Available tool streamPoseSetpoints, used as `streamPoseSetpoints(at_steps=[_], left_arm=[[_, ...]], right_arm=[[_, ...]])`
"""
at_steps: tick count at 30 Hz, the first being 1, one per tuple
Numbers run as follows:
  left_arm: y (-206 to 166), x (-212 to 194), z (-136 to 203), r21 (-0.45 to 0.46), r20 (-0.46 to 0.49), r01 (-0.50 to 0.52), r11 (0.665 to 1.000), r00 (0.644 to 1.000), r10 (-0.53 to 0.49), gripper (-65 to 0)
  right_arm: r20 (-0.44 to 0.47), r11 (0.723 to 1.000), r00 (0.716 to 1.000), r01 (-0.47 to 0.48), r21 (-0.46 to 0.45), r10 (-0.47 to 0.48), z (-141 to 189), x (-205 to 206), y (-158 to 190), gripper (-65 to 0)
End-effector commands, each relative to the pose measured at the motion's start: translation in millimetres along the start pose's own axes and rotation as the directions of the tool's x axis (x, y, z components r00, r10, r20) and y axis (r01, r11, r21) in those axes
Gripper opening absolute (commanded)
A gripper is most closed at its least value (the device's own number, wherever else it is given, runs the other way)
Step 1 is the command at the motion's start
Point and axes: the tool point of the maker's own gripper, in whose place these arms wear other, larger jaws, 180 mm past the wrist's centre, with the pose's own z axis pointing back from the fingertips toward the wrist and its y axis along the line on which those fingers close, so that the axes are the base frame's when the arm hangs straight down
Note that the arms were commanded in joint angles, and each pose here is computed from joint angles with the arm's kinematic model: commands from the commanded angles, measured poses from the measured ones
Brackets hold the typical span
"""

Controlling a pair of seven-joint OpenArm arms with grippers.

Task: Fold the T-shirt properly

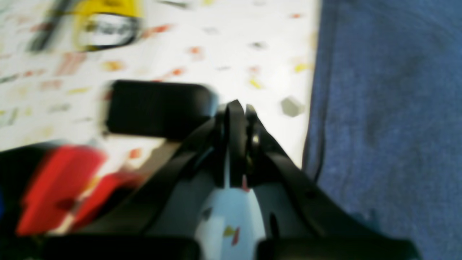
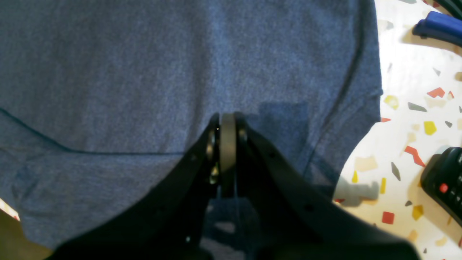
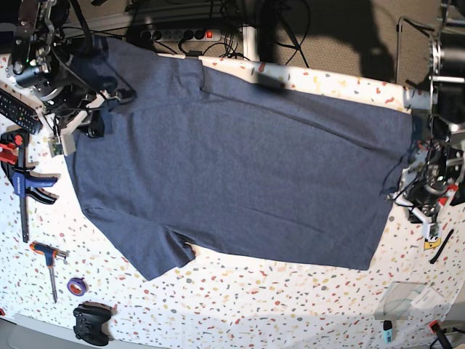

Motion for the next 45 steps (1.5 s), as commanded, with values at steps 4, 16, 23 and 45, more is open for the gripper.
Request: streamPoseSetpoints(at_steps=[4,16,23,45], left_arm=[[-5,61,34,0.022,0.214,0.028,0.999,0.976,-0.032,-65.0],[-17,24,132,-0.015,0.249,0.007,1.000,0.969,-0.003,-65.0],[-36,-10,164,-0.174,0.200,0.022,0.984,0.980,0.014,-65.0],[-86,-147,181,-0.298,-0.092,-0.079,0.951,0.994,0.054,-65.0]], right_arm=[[0.047,1.000,0.999,-0.024,0.005,0.023,3,15,-1,-65.0],[0.036,0.999,0.999,-0.032,-0.003,0.032,5,8,-1,-65.0],[0.040,1.000,0.999,-0.008,0.012,0.007,9,-7,7,-65.0],[-0.071,0.984,0.983,-0.174,-0.045,0.171,4,-48,10,-65.0]])
